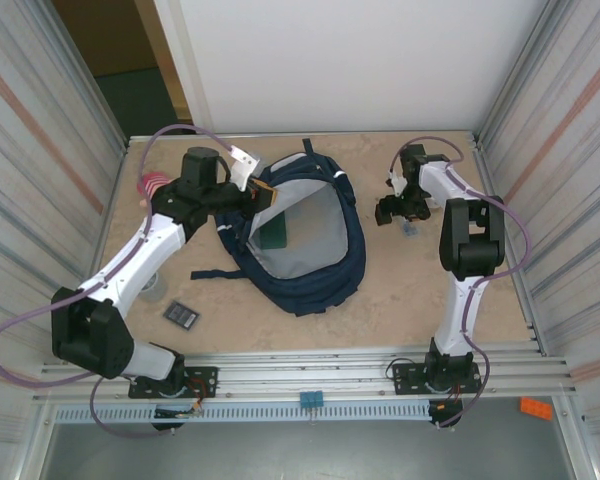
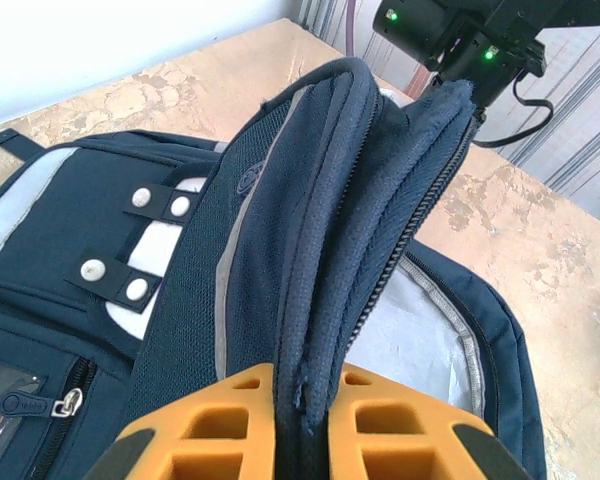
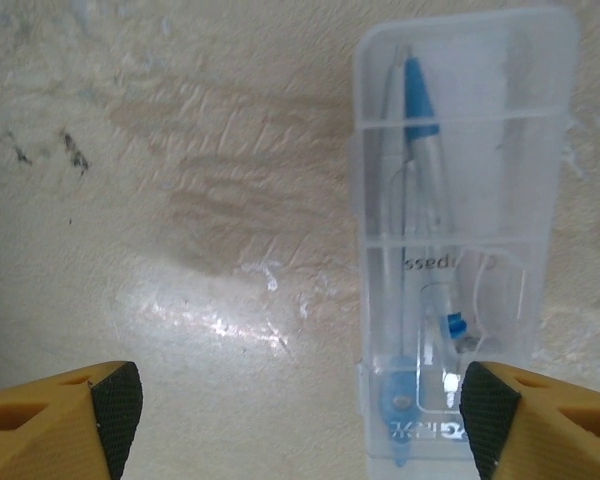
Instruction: Pack the student bag
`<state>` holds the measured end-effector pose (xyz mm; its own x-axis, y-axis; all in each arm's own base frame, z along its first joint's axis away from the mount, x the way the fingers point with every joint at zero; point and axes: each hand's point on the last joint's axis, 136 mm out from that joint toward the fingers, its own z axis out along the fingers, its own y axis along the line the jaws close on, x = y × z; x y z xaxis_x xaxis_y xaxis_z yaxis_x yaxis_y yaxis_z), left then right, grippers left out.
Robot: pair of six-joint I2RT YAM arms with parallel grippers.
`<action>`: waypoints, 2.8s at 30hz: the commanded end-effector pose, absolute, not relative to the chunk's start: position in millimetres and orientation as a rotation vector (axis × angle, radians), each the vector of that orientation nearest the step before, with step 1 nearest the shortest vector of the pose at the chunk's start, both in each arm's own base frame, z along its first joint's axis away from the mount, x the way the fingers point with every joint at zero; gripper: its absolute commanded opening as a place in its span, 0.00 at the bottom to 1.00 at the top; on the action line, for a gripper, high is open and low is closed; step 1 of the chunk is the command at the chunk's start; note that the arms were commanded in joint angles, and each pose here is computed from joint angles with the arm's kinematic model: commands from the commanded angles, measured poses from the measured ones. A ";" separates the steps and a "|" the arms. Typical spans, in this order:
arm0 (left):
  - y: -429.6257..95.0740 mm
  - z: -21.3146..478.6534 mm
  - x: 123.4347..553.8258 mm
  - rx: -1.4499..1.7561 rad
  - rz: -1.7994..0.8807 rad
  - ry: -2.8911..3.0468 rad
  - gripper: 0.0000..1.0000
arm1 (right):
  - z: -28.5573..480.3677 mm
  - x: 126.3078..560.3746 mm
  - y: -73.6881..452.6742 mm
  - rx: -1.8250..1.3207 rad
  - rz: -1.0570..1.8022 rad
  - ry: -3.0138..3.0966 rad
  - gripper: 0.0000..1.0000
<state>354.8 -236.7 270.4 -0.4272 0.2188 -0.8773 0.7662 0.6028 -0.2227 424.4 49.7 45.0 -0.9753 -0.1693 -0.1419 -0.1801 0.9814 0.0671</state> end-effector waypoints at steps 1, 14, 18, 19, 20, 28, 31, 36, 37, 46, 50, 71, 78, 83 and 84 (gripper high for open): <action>-229.4 317.7 350.3 0.746 -0.776 1.811 0.05 | 52.0 431.6 50.2 -0.175 0.152 2.948 0.84; -225.1 319.6 345.4 0.734 -0.757 1.800 0.05 | 45.6 379.8 59.7 -0.044 0.259 3.015 0.78; -225.1 321.5 342.3 0.735 -0.765 1.791 0.05 | 55.9 352.5 70.3 -0.023 0.292 3.029 0.78; -225.0 322.4 341.9 0.735 -0.765 1.789 0.05 | 60.4 346.8 74.7 -0.014 0.315 3.027 0.77; -225.3 323.2 340.9 0.736 -0.771 1.787 0.05 | 69.8 343.2 80.1 -0.007 0.342 3.011 0.77; -226.4 324.9 337.8 0.747 -0.784 1.778 0.05 | 94.5 340.3 41.1 0.247 0.045 3.006 0.80; -227.3 325.6 338.3 0.749 -0.788 1.776 0.05 | 81.1 349.4 31.2 0.254 -0.011 3.039 0.80; -228.1 325.6 340.9 0.744 -0.792 1.779 0.05 | 59.2 368.0 21.5 0.225 -0.071 3.077 0.78; -228.5 325.5 340.7 0.745 -0.795 1.780 0.05 | 54.3 371.1 21.7 0.225 -0.057 3.083 0.78; -229.2 324.0 343.1 0.752 -0.790 1.791 0.05 | 29.6 388.1 13.9 0.270 -0.034 3.115 0.74; -230.0 323.6 343.7 0.752 -0.795 1.792 0.05 | 17.8 388.7 15.6 0.277 -0.007 3.136 0.70; -238.4 332.2 340.1 0.726 -0.808 1.789 0.04 | 109.9 365.0 65.9 0.340 0.415 2.857 0.35; -245.1 333.2 334.0 0.709 -0.840 1.768 0.04 | 184.1 320.3 135.7 0.315 0.648 2.676 0.34; -244.8 329.7 336.8 0.689 -0.845 1.787 0.04 | 215.1 286.2 187.8 0.293 0.849 2.575 0.35; -244.8 329.6 337.2 0.684 -0.849 1.791 0.04 | 218.4 279.3 195.8 0.285 0.870 2.566 0.35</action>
<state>339.8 -240.7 278.0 -0.4586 0.1583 -0.8745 0.7306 0.6273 -0.2696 288.5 178.5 207.8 -0.9028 0.2241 -0.3671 -0.0050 0.8479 0.5301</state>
